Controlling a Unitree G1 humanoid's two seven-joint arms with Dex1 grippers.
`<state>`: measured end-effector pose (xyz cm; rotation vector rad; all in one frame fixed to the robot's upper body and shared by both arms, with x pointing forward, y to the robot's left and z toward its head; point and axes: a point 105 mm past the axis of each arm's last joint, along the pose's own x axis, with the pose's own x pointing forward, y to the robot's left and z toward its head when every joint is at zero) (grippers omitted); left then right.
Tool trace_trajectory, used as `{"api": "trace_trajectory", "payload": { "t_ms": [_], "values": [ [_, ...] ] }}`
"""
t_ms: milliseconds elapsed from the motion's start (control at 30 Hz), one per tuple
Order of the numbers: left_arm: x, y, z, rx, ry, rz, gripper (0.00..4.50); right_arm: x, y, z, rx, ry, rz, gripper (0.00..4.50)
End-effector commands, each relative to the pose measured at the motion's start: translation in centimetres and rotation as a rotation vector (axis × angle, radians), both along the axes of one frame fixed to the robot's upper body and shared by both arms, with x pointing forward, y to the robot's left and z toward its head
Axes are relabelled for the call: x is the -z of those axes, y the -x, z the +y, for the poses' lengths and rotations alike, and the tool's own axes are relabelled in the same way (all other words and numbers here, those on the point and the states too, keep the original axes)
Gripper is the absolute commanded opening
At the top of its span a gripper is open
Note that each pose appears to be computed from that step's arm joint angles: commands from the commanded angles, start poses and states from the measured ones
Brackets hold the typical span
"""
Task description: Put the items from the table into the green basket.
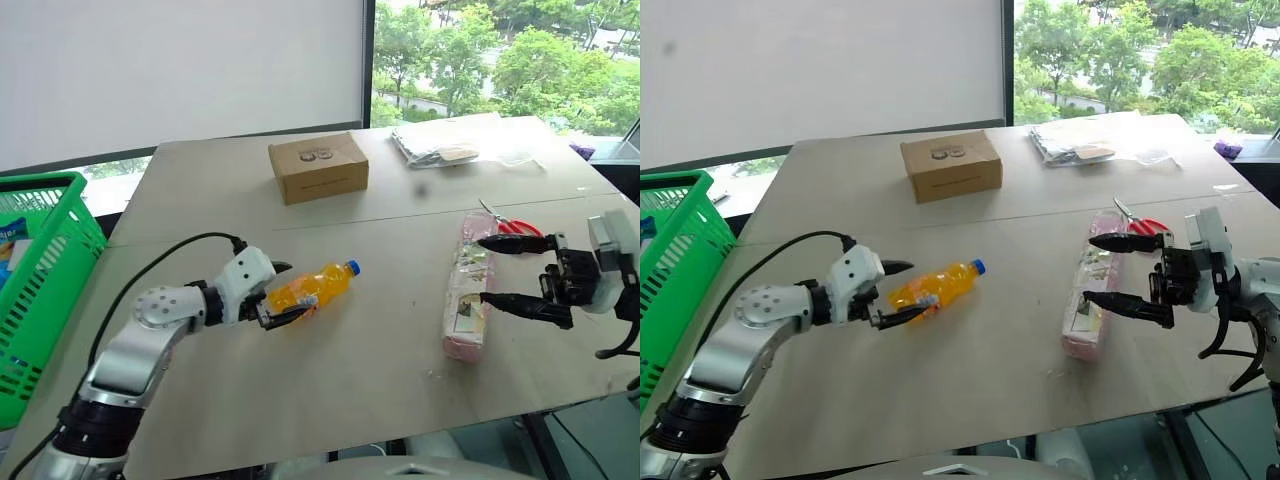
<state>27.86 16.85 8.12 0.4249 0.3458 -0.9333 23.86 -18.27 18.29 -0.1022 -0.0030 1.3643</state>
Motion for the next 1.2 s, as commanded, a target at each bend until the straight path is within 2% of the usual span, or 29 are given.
{"api": "trace_trajectory", "payload": {
  "t_ms": [33, 233, 333, 400, 500, 567, 733, 800, 867, 1033, 1100, 1200],
  "values": [
    [0.5, -1.3, 0.1, -0.037, -0.076, -0.048, 4.47, -0.8, 0.4, 0.1, -0.004, -0.003, -0.035, 4.50],
    [1.2, -1.5, -0.6, -0.033, -0.072, -0.022, 4.47, -0.2, 0.4, -0.2, 0.012, 0.000, -0.032, 4.50],
    [1.4, -1.4, -0.5, -0.059, -0.026, 0.042, 3.62, 0.0, 0.3, -0.4, 0.019, -0.001, -0.032, 4.50],
    [0.5, -1.1, -1.1, -0.055, 0.085, 0.093, 3.09, 0.1, 0.3, -0.6, 0.020, -0.001, -0.030, 4.50],
    [1.2, -0.4, -0.9, -0.031, 0.031, 0.132, 3.10, 0.3, 0.3, -0.7, 0.021, -0.001, -0.027, 4.50],
    [1.0, -0.7, -0.4, -0.058, 0.029, 0.116, 3.10, 0.3, 0.2, -0.7, 0.022, -0.005, -0.034, 4.50],
    [-4.1, -4.9, 2.7, -0.317, 0.183, -0.102, 3.10, 0.2, -0.1, 0.0, 0.023, -0.005, -0.050, 4.50],
    [-6.5, -6.5, 5.4, -0.474, 0.236, -0.197, 3.10, 1.0, -0.7, 0.8, 0.023, 0.044, -0.064, 4.50],
    [-8.9, -7.4, 9.1, -0.639, 0.250, -0.294, 3.10, 0.9, -1.6, 2.7, 0.005, 0.009, -0.093, 4.50],
    [-14.8, -6.5, 16.2, -0.898, 0.222, -0.498, 3.10, -1.4, -3.4, 7.1, -0.043, -0.128, -0.129, 4.50],
    [-17.5, -4.9, 19.9, -1.004, 0.197, -0.565, 3.10, -2.9, -4.5, 9.1, -0.031, -0.194, -0.133, 4.50],
    [-19.3, -2.6, 24.9, -1.142, 0.083, -0.611, 3.10, -4.5, -4.8, 11.3, -0.090, -0.271, -0.135, 4.50]
  ]
}}
